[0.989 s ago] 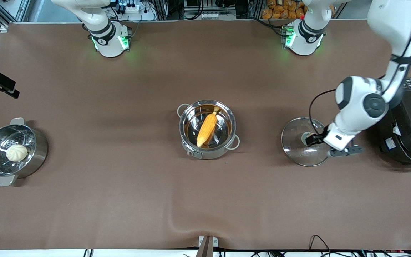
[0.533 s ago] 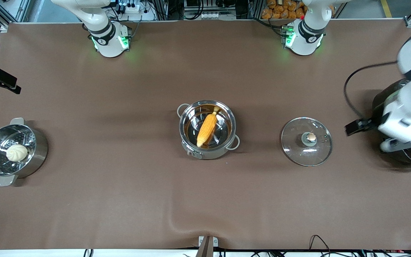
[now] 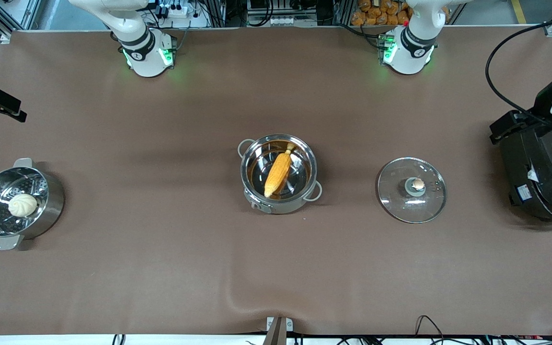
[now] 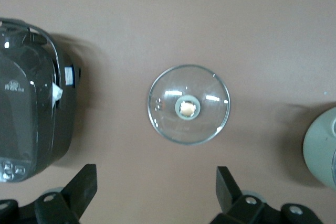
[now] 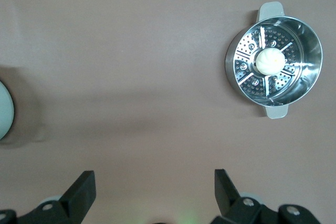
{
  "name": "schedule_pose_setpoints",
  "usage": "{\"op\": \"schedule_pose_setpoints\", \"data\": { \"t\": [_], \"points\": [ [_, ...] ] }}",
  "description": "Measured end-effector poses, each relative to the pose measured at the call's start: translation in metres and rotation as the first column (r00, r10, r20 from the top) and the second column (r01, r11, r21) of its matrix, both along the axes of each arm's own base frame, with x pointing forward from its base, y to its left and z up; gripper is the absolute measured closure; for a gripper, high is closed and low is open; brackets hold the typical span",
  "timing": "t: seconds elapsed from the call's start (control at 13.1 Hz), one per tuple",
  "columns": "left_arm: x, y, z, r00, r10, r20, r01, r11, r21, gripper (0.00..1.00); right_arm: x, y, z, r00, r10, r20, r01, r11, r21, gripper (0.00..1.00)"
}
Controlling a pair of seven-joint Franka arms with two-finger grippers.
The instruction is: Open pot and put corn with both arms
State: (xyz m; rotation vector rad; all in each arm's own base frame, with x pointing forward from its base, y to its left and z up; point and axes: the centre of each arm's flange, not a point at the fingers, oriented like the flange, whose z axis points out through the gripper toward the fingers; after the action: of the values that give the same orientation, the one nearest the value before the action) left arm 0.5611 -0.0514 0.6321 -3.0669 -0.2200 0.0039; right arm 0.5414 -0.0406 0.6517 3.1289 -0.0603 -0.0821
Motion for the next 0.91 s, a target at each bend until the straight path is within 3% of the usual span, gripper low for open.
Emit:
{"op": "schedule_pose_setpoints", "data": {
  "t": [0.15,0.91],
  "points": [
    [-0.009,0.0,0.003,0.999,0.004,-0.036,-0.004,1.0,0.008,0.0,0.0,0.0,0.0,1.0,0.0,-0.001,0.0,1.0,0.001,0.0],
    [-0.024,0.035,0.01,0.998,0.023,-0.05,-0.026,0.997,-0.066,0.0,0.0,0.001,-0.001,1.0,0.001,-0.006,-0.001,1.0,0.001,0.0]
  ]
}}
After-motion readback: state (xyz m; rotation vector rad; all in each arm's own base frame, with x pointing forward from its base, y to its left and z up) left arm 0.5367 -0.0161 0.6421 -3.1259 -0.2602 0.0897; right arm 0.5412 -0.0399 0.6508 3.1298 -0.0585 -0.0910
